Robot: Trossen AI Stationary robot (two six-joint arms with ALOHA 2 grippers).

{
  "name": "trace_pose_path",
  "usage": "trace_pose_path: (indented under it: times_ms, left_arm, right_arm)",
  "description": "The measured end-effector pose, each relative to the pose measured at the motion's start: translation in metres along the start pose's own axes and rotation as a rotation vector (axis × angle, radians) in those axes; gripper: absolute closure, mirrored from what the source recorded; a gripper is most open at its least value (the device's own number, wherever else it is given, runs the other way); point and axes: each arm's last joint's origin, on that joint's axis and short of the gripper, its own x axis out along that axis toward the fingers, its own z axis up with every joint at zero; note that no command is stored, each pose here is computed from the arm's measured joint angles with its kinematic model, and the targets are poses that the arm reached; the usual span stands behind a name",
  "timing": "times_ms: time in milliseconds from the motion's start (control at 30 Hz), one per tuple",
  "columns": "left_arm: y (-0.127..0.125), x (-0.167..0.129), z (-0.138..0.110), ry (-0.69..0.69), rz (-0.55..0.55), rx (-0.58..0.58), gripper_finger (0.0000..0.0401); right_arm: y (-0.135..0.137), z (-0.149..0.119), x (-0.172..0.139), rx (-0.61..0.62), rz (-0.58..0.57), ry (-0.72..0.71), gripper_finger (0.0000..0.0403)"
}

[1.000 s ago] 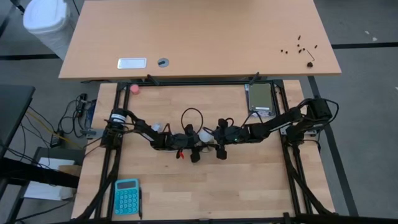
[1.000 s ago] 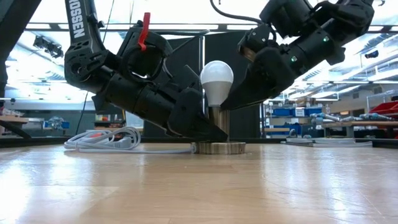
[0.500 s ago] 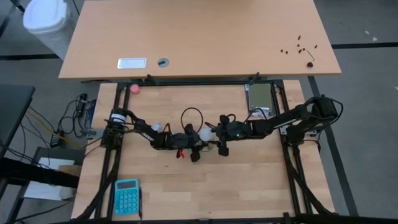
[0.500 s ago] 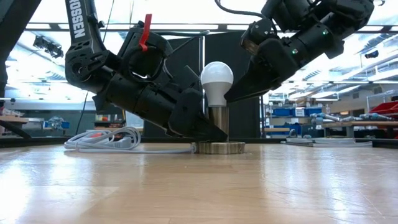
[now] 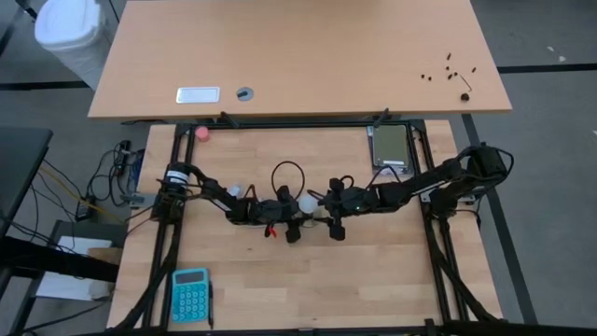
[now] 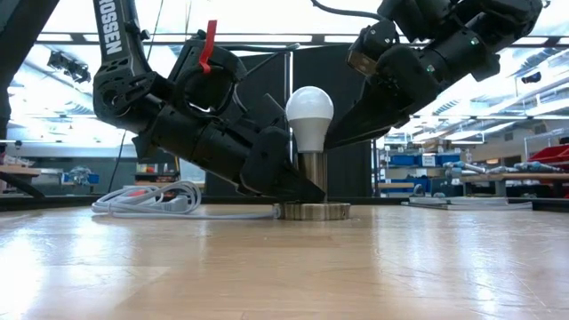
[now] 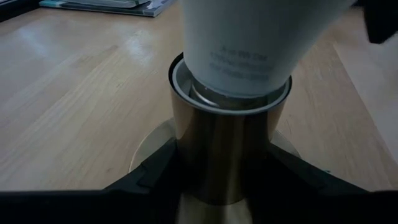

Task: Screw lightbulb
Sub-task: Insert the lightbulb into the lamp holder

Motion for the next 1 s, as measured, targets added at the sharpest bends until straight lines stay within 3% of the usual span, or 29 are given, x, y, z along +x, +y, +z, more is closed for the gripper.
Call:
trace_pose_path:
  times_ms: [267,500,1000]
  left_arm:
    - [0.0,0.0,0.0,0.0,0.0,-0.002,0.0207]
    - [0.0,0.0,0.0,0.0,-0.001,-0.001,0.0207]
    - [0.0,0.0,0.0,-0.004,-0.005,-0.001,0.0207]
  right_arm:
    - [0.016,-0.001,-0.005,0.024,0.035,0.009,0.0162]
    - [0.0,0.004,-0.003,0.063,-0.083,-0.045,0.0163]
    - [-0.006,0.009,-0.002,0.072,-0.052,-0.08,0.0166]
